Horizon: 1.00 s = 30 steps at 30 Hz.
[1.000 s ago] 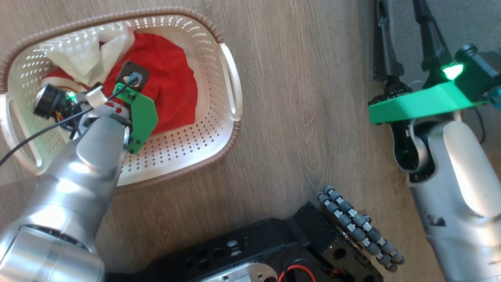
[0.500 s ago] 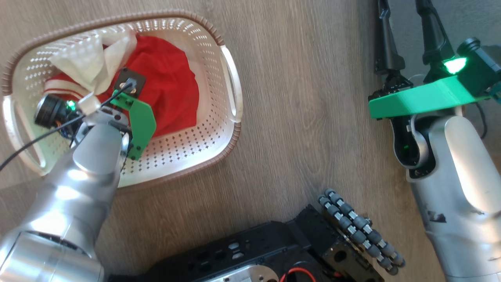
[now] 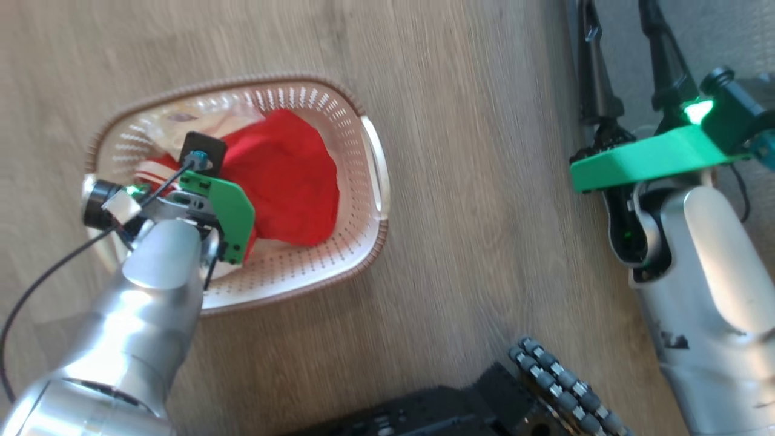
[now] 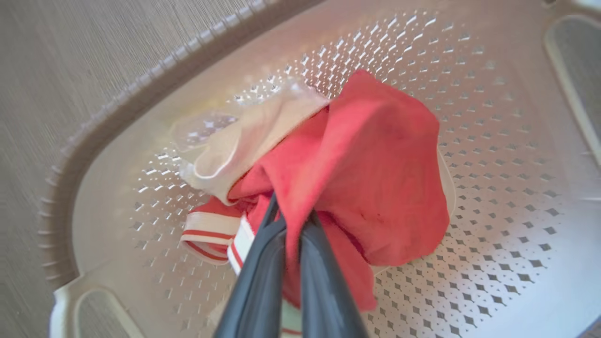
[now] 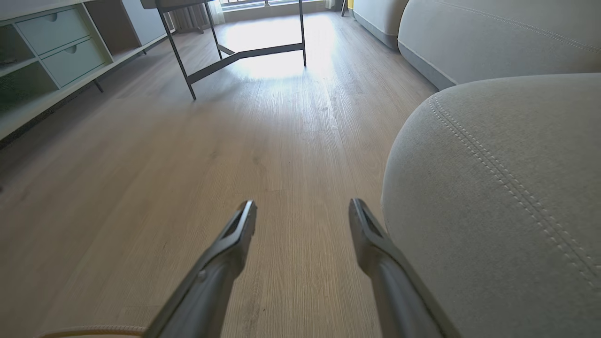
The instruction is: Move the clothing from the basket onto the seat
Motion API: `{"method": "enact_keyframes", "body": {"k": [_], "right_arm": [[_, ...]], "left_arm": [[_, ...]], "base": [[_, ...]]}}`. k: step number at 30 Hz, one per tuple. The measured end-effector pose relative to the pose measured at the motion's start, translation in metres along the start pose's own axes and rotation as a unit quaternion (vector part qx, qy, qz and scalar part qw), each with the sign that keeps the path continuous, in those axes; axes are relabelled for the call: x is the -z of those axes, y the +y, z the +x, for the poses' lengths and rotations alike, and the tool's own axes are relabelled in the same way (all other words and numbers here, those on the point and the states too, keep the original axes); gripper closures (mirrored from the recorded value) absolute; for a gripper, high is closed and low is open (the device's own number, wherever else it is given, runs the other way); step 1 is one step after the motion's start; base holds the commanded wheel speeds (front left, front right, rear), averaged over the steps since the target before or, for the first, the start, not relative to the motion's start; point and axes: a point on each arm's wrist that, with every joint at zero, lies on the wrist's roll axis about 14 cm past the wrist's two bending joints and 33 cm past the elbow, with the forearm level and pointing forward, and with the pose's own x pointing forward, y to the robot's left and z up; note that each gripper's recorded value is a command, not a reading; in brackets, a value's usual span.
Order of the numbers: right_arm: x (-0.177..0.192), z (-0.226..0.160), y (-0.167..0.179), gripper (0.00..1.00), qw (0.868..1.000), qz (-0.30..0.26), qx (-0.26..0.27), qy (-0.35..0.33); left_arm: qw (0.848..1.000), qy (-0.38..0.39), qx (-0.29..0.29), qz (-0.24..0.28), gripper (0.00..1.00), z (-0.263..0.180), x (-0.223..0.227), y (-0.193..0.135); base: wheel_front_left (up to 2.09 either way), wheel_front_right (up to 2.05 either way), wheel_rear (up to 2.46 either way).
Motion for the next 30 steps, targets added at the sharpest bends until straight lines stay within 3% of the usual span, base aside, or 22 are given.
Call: {"method": "enact_keyframes", "body": {"k": [16,30], "right_arm": [[-0.054,-0.035,0.030,0.00,0.999,0.007,-0.027,-0.042],[-0.075,-0.074,0.059,0.00,0.997,0.019,-0.051,-0.057]], "left_arm": [[0.989,-0.118,-0.051,-0.077,1.00,-0.089,-0.050,0.009],[0.942,-0.303,-0.080,-0.122,1.00,-0.185,-0.124,0.007]], "base": [[0.00,0.00,0.00],[0.00,0.00,0.00]]}}
